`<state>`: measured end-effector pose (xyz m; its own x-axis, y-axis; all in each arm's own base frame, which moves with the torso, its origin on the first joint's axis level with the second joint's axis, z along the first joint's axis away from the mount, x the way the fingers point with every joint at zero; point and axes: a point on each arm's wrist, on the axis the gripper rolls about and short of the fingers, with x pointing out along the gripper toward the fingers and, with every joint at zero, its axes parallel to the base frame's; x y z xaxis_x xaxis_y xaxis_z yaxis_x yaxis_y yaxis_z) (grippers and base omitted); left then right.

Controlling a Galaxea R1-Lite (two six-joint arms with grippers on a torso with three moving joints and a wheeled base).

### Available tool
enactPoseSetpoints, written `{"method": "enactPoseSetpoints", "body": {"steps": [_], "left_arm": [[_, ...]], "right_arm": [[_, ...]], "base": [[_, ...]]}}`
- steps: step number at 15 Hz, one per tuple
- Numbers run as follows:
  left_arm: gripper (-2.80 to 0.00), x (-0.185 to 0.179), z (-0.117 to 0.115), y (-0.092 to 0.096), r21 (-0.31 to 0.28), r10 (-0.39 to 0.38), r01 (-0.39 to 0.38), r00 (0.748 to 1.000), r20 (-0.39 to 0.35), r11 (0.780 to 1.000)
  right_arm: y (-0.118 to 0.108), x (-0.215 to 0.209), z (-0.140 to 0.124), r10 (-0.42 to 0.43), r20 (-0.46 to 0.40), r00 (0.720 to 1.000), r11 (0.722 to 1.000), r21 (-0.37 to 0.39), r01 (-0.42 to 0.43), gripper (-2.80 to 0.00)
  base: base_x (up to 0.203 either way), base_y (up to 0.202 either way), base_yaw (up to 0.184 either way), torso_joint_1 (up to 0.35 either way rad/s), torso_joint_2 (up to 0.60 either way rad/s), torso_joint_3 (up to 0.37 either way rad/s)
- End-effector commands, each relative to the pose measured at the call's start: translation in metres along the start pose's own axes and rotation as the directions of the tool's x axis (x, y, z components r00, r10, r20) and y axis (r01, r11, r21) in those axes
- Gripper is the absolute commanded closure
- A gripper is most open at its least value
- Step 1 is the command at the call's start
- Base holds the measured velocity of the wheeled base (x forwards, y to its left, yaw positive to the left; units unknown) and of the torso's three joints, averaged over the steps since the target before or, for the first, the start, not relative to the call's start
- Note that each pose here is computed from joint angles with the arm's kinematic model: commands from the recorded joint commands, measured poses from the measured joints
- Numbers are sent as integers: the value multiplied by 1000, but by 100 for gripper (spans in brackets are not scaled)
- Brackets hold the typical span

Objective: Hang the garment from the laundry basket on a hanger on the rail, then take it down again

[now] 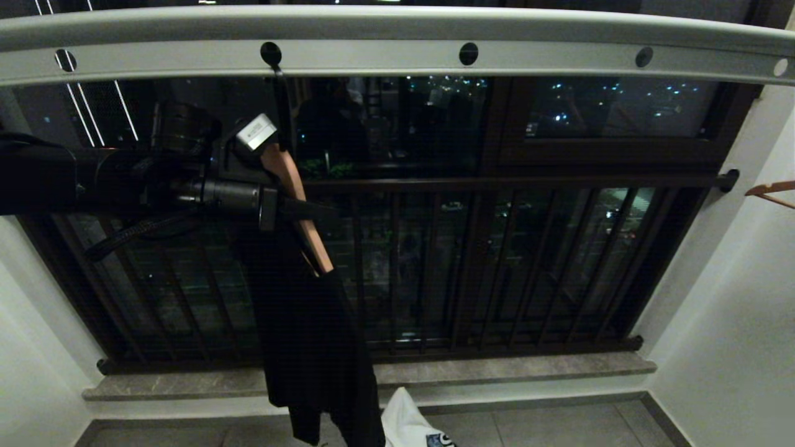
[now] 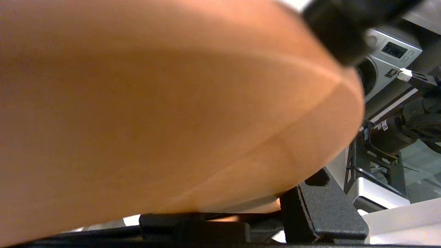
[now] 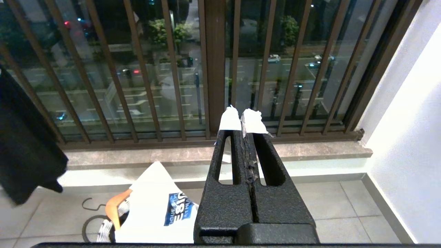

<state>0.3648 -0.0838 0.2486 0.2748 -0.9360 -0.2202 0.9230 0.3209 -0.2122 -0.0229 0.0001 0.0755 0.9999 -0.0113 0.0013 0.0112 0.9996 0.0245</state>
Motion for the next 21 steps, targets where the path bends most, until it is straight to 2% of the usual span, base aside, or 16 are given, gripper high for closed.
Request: {"method": "enactPoseSetpoints", "body": {"steps": [1,2,3,12,18,21], "left_arm": [[0,0,0,0,3,-6,6,1000,1,1000],[0,0,1,-1,7,-5,4,1000,2,1000],[-280,-1,2,-2,8,-4,4,1000,3,1000],[-280,-11,4,-18,15,0,0,1000,7,1000],[-280,-38,-2,-31,0,50,-50,999,16,999],[-280,-55,-3,-45,-1,76,-76,997,28,997]], "right_arm": [[0,0,0,1,0,1000,1000,0,-1,0],[0,0,0,1,0,1000,1000,0,-1,0],[0,0,0,1,0,1000,1000,0,-1,0],[0,0,0,1,0,1000,1000,0,-1,0],[0,0,0,1,0,1000,1000,0,-1,0],[0,0,0,1,0,1000,1000,0,-1,0]], "base": [[0,0,0,0,0,0],[0,0,0,0,0,0],[0,0,0,0,0,0],[0,0,0,0,0,0],[0,0,0,0,0,0],[0,0,0,0,0,0]]}}
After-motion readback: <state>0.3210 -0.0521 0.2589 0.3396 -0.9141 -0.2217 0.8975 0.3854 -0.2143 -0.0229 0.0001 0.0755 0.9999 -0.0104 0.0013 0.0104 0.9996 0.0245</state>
